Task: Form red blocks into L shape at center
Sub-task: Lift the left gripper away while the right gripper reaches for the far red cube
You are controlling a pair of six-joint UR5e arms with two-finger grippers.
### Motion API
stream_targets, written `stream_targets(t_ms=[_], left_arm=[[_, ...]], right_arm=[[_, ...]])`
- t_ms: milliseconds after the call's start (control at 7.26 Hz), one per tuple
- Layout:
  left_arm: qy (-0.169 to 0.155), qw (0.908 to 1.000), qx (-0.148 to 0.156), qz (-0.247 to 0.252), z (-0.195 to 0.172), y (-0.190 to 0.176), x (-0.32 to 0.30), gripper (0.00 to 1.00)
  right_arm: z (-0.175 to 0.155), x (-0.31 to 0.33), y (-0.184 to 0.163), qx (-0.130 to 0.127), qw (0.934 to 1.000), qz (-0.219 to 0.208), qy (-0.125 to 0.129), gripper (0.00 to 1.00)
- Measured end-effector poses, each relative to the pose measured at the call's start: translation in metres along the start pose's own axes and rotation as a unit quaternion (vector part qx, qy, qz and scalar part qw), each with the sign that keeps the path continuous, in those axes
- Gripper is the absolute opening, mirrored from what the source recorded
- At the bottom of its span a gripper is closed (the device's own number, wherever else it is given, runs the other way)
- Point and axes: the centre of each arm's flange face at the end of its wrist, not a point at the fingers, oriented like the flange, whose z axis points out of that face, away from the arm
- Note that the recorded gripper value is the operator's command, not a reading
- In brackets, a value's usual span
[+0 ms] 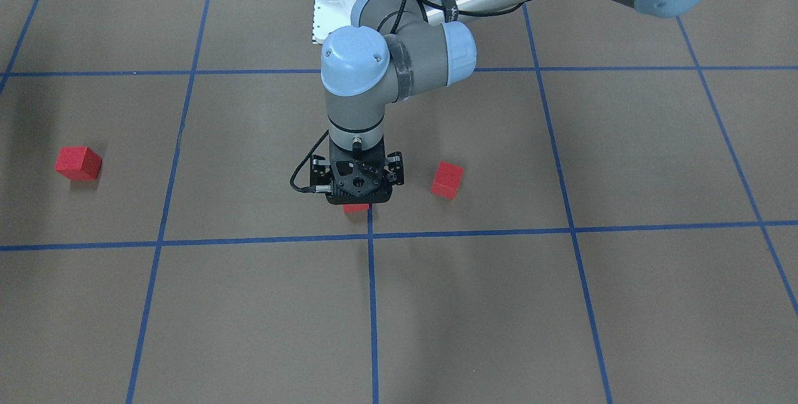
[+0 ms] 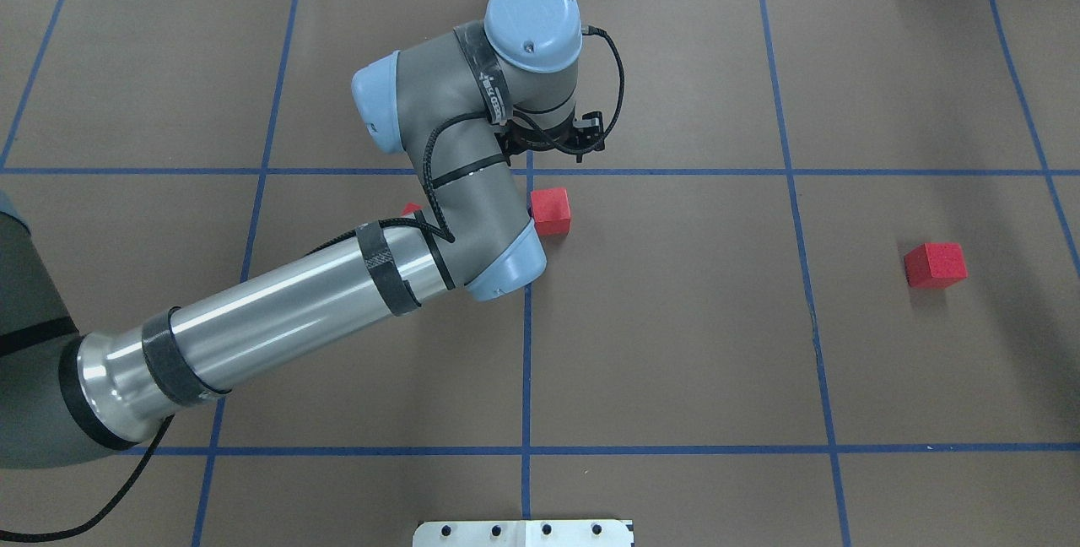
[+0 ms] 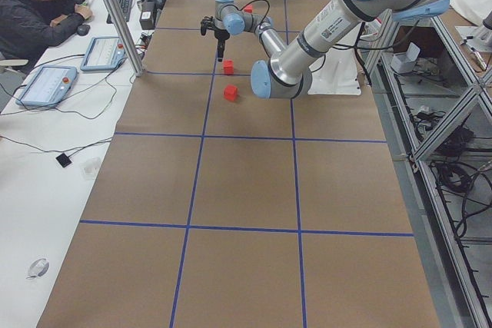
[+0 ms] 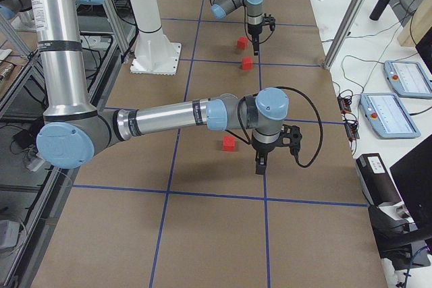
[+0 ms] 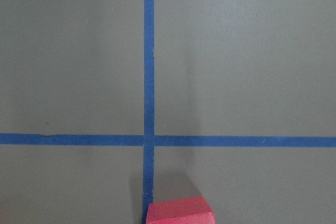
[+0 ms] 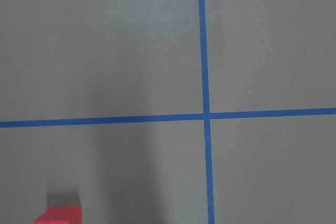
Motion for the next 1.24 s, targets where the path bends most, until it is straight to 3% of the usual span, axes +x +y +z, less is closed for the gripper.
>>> stream_targets(t_ms=[138,413,965,1240], left_arm=[[0.008,0.9999,-0.004,-0.008,-0.027,-0.012,-0.011,0.99],[0.01,0.9997,-0.003,-0.02,-0.055,-0.023,-0.035,0.99],[0.013,0.9996,0.002,-0.023,-0.064,-0.027,-0.046,0.99],[0.015,0.9996,0.004,-0.024,-0.068,-0.029,-0.047,0.99]], right_arm=[[0.013,-0.024,0.001,-0.01,0.9999,0.01,-0.006,0.99],[0.053,-0.073,0.015,-0.024,0.9993,-0.024,-0.016,0.99],[0.116,-0.126,0.054,-0.024,0.9932,-0.108,-0.035,0.99],[0.145,-0.144,0.069,-0.037,0.991,-0.126,-0.023,0.99]])
